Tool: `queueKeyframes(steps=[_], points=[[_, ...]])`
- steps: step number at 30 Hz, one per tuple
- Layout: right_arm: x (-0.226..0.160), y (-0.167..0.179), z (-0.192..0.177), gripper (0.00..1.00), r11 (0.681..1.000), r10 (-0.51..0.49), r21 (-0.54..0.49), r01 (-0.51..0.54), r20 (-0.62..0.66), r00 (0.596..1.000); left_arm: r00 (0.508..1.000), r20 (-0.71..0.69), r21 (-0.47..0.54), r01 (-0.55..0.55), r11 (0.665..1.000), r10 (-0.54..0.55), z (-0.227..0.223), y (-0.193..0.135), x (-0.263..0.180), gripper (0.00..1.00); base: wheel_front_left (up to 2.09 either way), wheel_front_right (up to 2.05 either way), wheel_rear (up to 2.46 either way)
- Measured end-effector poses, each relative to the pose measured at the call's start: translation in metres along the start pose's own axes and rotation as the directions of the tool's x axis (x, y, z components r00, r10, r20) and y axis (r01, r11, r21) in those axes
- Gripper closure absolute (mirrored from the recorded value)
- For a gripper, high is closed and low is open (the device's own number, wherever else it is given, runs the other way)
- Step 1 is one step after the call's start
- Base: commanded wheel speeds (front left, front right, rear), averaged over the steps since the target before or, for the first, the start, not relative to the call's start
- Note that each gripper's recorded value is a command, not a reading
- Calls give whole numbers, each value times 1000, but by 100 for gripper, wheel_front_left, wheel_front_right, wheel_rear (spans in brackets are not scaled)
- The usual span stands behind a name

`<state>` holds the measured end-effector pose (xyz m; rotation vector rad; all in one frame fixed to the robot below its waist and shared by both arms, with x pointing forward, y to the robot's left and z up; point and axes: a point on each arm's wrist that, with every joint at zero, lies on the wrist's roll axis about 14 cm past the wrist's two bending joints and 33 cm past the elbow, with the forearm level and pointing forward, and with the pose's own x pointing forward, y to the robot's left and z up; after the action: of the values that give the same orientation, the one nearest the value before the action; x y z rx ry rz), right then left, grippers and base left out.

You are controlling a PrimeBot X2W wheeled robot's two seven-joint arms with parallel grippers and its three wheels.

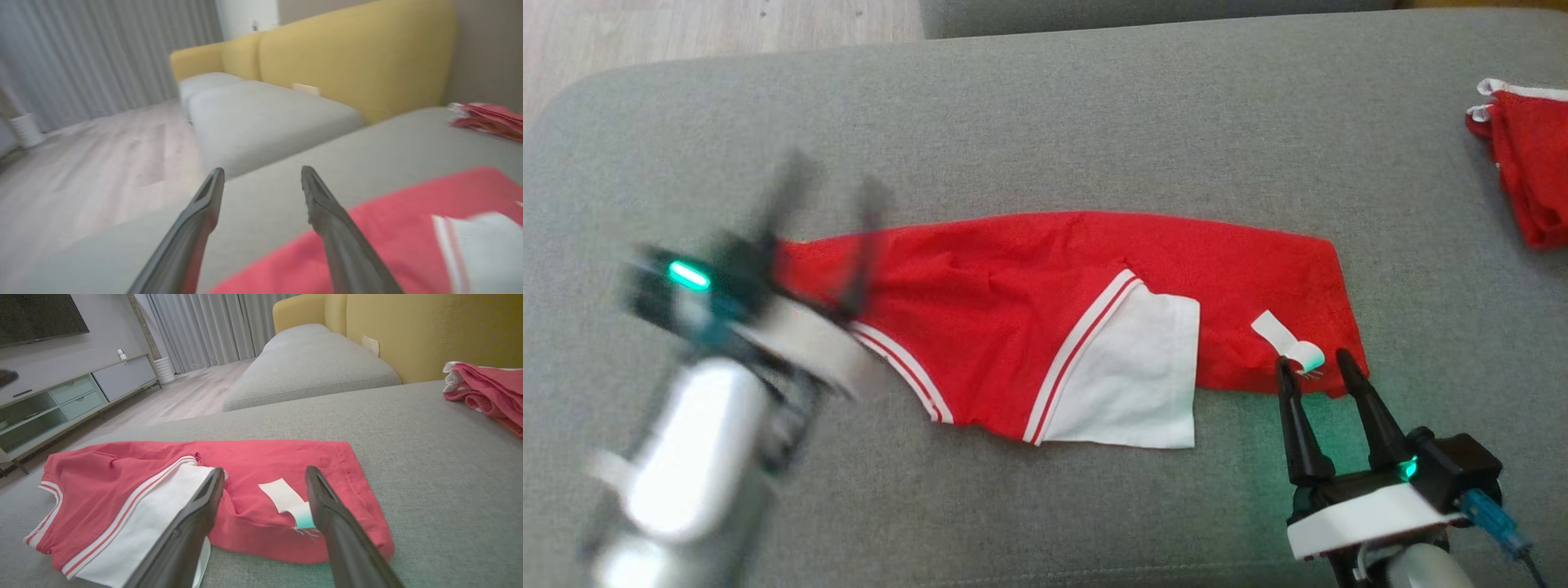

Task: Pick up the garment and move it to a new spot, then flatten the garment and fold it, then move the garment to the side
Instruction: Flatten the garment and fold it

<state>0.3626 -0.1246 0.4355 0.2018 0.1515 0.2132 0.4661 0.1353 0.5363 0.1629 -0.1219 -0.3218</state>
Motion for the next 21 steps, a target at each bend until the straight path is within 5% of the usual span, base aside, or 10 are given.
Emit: queueKeyframes(steps=[5,11,15,21], points=[[-1,1,3,0,1000,0,-2,0,9,1000,957,-68,-103,275,956,-282,-30,-112,-42,0,0,0,0],[-8,-10,11,0,999,-36,-8,36,35,999,831,-14,-181,544,819,-555,-16,-223,-76,0,0,0,0],[-13,-21,13,0,997,-69,-18,70,40,997,729,-81,-179,660,729,-680,-37,-269,-96,0,0,0,0],[-19,-37,10,0,992,-124,-18,125,29,992,641,-221,-127,728,674,-735,-73,-284,-85,0,0,0,0]])
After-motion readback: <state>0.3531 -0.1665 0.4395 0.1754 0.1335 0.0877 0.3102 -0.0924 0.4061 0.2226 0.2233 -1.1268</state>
